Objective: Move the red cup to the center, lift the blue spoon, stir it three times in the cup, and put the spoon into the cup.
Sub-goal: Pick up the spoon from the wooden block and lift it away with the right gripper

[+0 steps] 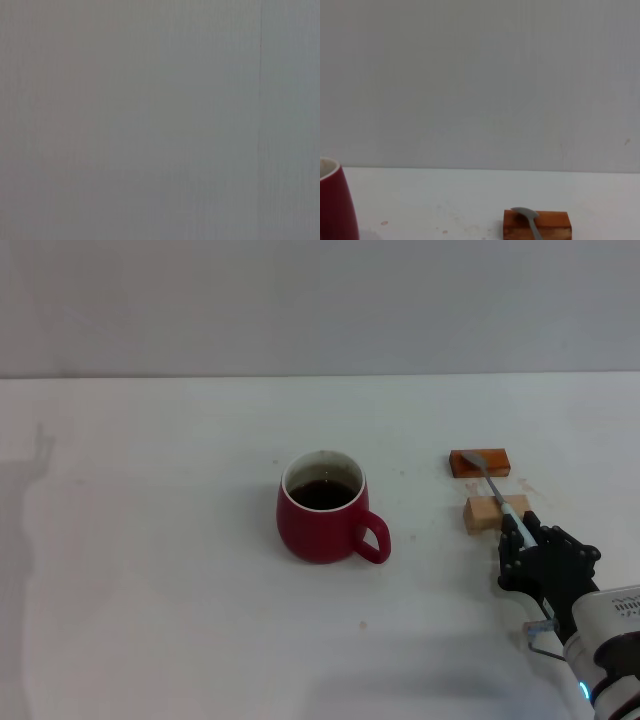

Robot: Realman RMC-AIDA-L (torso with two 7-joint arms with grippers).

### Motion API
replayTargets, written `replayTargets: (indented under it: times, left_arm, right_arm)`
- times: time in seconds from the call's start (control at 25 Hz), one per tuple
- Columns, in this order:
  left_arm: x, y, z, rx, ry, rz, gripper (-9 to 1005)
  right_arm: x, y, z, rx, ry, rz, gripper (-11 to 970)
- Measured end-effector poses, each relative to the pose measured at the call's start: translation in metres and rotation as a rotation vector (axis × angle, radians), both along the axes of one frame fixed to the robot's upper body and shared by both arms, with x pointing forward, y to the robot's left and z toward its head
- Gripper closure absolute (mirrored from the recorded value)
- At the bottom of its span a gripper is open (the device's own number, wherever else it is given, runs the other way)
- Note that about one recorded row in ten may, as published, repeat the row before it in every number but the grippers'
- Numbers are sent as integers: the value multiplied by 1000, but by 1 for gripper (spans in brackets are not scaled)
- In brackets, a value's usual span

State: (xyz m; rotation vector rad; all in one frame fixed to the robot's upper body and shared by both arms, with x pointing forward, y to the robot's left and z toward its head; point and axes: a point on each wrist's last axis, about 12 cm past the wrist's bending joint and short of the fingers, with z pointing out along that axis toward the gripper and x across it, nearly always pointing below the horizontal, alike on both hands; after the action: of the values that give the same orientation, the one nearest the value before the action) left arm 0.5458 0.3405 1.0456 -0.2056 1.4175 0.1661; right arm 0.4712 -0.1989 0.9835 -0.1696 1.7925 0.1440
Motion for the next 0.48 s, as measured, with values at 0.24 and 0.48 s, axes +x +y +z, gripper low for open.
replayTargets:
  times: [0.24,0.48]
  left_arm:
    - [-1,0,1,3,-8,2,137]
    - [-2,1,0,3,-7,3,137]
  right_arm:
    - [0,0,0,2,1,0,757]
    - [0,1,-1,-1,11,5,763]
